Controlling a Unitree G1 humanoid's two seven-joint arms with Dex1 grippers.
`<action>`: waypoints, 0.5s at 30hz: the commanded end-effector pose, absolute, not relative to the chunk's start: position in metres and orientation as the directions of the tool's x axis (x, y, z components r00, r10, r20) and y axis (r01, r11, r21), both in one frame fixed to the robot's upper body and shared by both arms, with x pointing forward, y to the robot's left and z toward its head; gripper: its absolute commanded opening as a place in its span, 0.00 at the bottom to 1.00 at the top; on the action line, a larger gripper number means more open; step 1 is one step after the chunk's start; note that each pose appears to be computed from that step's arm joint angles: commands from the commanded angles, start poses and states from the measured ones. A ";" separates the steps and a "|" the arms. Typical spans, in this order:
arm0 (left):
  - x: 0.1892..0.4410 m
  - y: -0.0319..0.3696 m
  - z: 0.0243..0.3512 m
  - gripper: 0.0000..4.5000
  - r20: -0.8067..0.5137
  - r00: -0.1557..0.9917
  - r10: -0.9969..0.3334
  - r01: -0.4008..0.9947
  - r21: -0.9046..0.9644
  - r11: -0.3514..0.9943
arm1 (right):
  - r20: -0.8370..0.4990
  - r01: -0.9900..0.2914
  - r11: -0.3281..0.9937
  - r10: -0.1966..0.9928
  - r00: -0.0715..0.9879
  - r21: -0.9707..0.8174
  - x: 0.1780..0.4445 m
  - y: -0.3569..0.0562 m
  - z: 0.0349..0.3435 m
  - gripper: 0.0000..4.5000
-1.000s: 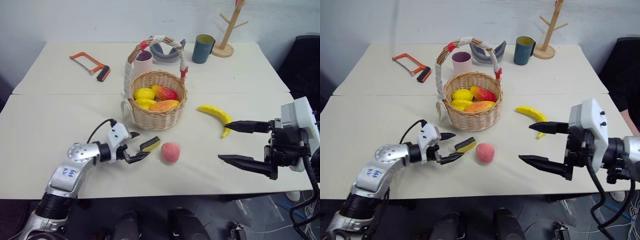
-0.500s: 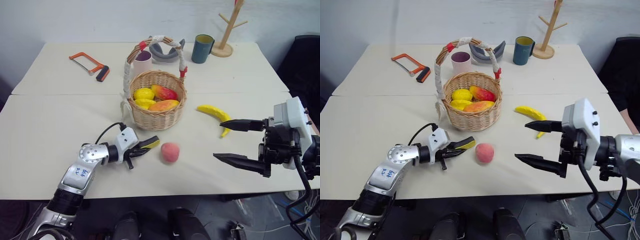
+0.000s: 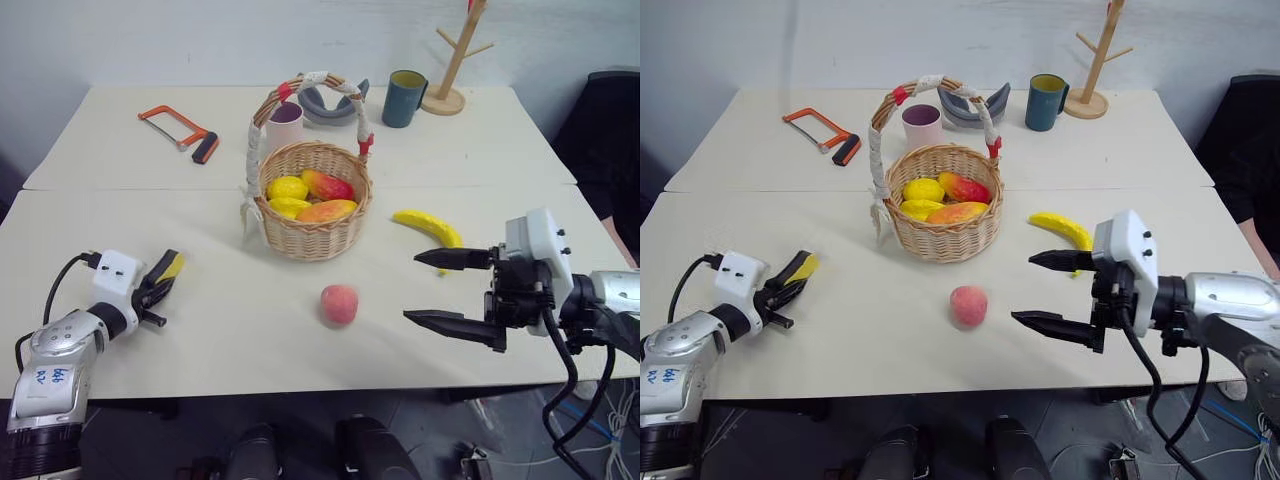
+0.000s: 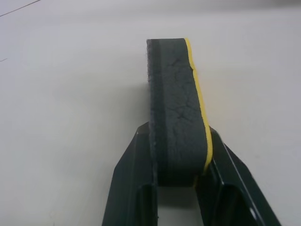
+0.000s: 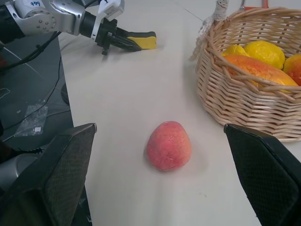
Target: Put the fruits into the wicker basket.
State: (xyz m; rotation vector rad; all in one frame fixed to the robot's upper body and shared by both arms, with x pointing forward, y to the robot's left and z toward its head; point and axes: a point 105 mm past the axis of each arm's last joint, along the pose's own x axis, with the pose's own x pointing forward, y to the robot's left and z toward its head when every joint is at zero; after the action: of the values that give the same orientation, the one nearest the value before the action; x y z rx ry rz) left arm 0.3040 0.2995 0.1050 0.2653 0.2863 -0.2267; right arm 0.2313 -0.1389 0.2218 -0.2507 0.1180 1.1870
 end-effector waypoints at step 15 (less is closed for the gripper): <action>0.230 0.207 0.209 0.80 -0.199 0.509 -0.837 0.860 0.092 0.501 | -0.211 -0.939 0.328 0.915 0.343 -0.102 0.250 -0.128 0.204 1.00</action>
State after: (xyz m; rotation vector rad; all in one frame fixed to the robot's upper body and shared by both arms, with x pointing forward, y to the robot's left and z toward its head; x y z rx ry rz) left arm 0.2434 0.2292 0.2041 0.1663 0.1337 -0.8768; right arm 0.2502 -0.1316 0.2011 -0.2022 0.1478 1.1962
